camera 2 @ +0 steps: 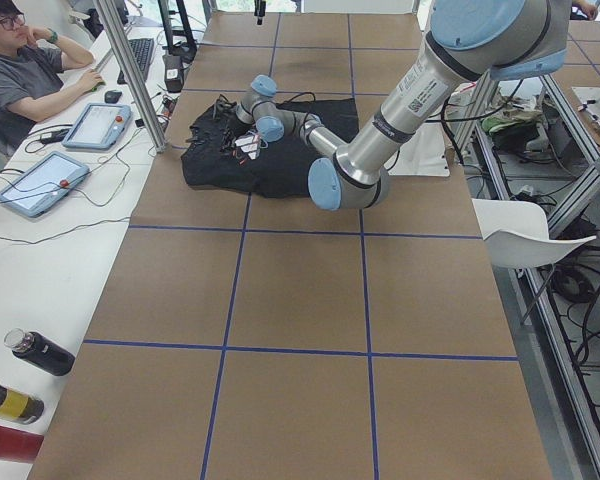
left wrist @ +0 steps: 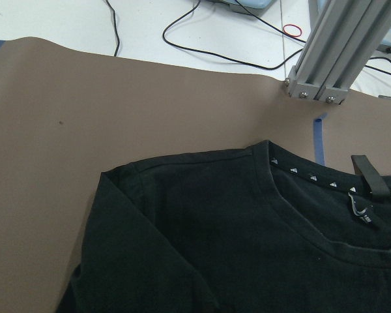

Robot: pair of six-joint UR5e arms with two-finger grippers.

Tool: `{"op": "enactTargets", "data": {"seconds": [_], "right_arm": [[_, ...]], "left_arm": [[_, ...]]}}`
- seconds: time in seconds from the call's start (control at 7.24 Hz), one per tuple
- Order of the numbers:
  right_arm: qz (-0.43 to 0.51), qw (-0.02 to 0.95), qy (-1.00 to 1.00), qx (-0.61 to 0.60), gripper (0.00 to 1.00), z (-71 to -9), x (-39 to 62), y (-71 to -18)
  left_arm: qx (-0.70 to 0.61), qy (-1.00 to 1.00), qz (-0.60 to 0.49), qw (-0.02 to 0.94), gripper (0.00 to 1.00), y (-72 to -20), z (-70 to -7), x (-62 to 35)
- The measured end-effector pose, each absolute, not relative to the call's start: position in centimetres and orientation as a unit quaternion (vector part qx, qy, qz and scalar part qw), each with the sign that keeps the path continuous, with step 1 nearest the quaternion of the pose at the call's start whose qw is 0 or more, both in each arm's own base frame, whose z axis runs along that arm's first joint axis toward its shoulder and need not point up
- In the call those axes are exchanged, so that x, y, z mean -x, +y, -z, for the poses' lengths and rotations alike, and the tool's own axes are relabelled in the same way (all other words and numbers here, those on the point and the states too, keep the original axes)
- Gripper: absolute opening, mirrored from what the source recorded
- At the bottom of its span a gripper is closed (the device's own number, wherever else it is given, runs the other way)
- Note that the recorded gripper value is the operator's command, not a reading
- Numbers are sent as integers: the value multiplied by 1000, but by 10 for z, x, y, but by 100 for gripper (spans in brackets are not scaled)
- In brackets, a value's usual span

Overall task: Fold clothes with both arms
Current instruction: 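Fold the sleeve nearest the left gripper inward while the right arm withdraws, then move both grippers down to the shirt's hem corners nearest the robot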

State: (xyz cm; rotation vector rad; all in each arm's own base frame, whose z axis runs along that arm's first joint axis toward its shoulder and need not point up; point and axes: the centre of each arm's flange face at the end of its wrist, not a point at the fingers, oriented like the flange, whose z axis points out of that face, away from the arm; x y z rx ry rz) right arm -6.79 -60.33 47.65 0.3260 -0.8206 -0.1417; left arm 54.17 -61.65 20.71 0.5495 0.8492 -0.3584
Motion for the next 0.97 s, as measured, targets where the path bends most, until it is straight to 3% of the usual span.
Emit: {"op": "enactTargets", "data": {"seconds": [0.55, 0.97], "right_arm": [[-2, 893, -422, -154, 100, -423, 86, -584], [-58, 894, -419, -145, 100, -383, 157, -515]], "left_arm": [[-297, 436, 39, 849, 100, -539, -192, -448], [-286, 478, -11, 830, 100, -477, -195, -390]]}}
